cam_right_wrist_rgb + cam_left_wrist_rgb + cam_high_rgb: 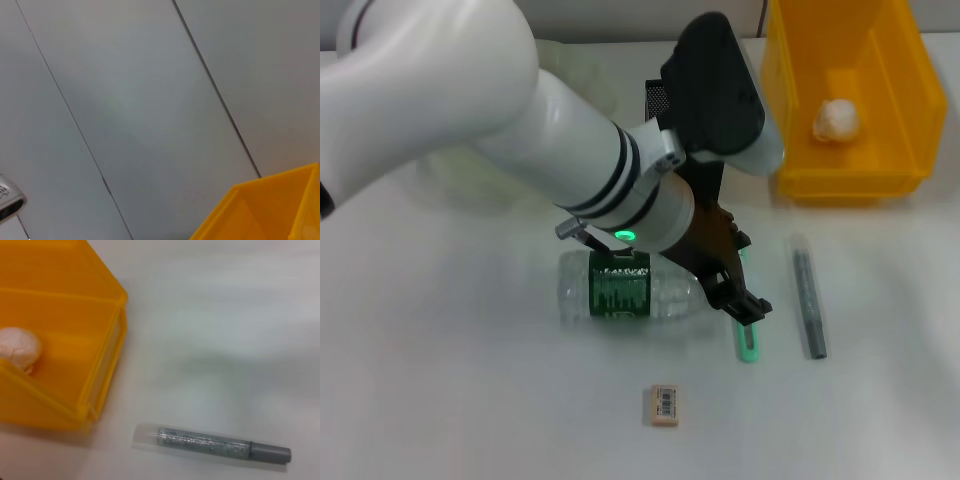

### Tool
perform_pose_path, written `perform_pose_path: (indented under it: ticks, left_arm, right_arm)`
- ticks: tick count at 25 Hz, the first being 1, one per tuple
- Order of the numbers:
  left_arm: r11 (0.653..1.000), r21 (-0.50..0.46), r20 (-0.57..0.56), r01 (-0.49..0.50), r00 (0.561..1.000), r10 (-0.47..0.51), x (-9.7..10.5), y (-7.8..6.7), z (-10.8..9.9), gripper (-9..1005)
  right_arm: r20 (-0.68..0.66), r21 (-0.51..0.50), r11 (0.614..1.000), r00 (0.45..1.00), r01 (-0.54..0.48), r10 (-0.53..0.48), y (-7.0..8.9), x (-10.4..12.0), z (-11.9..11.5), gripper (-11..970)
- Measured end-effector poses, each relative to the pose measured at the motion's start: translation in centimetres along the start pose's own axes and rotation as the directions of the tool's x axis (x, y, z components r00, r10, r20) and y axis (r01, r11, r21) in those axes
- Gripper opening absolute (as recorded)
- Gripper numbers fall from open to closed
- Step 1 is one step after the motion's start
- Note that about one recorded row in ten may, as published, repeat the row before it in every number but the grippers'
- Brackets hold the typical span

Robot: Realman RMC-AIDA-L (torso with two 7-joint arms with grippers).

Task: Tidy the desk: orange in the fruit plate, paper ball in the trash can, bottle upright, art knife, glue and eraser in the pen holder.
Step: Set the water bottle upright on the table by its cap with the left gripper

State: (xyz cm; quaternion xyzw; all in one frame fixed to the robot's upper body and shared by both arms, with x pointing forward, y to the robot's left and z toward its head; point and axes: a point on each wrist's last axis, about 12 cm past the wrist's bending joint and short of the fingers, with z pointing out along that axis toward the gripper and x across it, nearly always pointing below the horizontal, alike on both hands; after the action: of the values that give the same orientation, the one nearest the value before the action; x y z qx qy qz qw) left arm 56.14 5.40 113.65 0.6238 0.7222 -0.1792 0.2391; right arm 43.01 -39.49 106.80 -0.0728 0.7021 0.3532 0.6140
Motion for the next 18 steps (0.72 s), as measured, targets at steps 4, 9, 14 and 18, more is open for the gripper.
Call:
perform_pose_path:
  ticks: [4, 9, 14, 18]
  left_arm:
    - [0.999, -0.032, -0.004, -0.022, 1.0, 0.022, 0.4, -0.2, 1.0, 813]
    - [0.997, -0.064, -0.005, -0.032, 0.999, 0.032, 0.9, -0.1, 1.8, 787]
    - [0.997, -0.069, -0.011, -0.044, 0.999, 0.043, 1.1, -0.3, 2.2, 761]
    - [0.996, -0.064, -0.021, -0.057, 0.998, 0.056, 1.3, -0.6, 2.5, 740]
  right_arm:
    - [-0.001, -0.002, 1.0, 1.0, 0.001, -0.001, 0.0, 0.0, 0.1, 824]
    - [-0.001, -0.002, 1.0, 1.0, 0.001, -0.001, 0.0, 0.0, 0.1, 824]
    - [-0.002, -0.002, 1.0, 1.0, 0.002, -0.002, 0.0, 0.0, 0.0, 824]
    - [-0.002, -0.002, 1.0, 1.0, 0.004, -0.004, 0.0, 0.0, 0.1, 824]
